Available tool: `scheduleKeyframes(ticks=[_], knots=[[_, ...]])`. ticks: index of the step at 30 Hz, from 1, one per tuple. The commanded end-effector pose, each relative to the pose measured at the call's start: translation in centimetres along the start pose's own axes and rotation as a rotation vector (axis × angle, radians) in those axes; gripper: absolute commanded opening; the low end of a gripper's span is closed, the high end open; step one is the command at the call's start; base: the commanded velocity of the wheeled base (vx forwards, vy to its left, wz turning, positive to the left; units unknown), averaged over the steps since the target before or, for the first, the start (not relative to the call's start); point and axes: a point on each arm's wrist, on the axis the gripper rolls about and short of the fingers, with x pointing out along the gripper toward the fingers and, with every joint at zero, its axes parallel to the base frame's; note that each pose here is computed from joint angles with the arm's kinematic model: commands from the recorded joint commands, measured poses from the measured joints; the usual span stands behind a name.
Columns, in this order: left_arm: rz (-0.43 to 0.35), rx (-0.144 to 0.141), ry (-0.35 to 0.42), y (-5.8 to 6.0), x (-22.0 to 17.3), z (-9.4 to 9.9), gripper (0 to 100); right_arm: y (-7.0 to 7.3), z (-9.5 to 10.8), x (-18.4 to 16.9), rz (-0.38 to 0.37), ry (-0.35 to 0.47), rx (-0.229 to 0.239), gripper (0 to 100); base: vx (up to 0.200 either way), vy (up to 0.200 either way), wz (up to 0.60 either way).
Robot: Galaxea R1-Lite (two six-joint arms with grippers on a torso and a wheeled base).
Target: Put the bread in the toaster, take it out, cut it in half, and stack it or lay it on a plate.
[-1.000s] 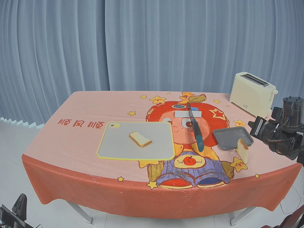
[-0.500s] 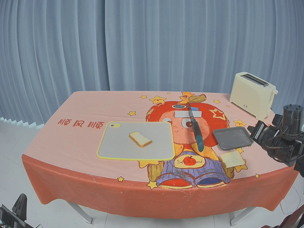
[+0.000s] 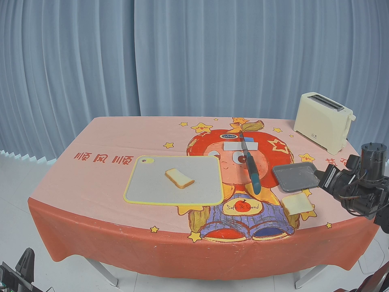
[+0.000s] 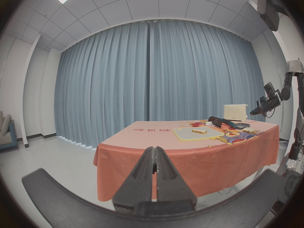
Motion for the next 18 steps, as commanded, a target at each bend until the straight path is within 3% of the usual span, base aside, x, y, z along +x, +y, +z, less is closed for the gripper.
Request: scheduleKeyframes(ticks=[1,6,11,18], knots=[[0.000,0.000,0.015,0.0,0.1,-0.5,0,-0.3,-0.5,0.5,-0.020,0.023,-0.022,100,0.000,0.000,0.00],[0.000,0.000,0.015,0.0,0.1,-0.5,0,-0.9,-1.1,0.5,-0.043,0.048,-0.062,100,0.000,0.000,0.00],[0.000,0.000,0.015,0.0,0.1,-0.5,0,-2.0,-2.4,0.1,-0.073,0.099,-0.193,100,0.000,0.000,0.00],[0.000,0.000,0.015,0.0,0.1,-0.5,0,-2.4,-2.8,0.2,-0.092,0.118,-0.294,100,0.000,0.000,0.00]])
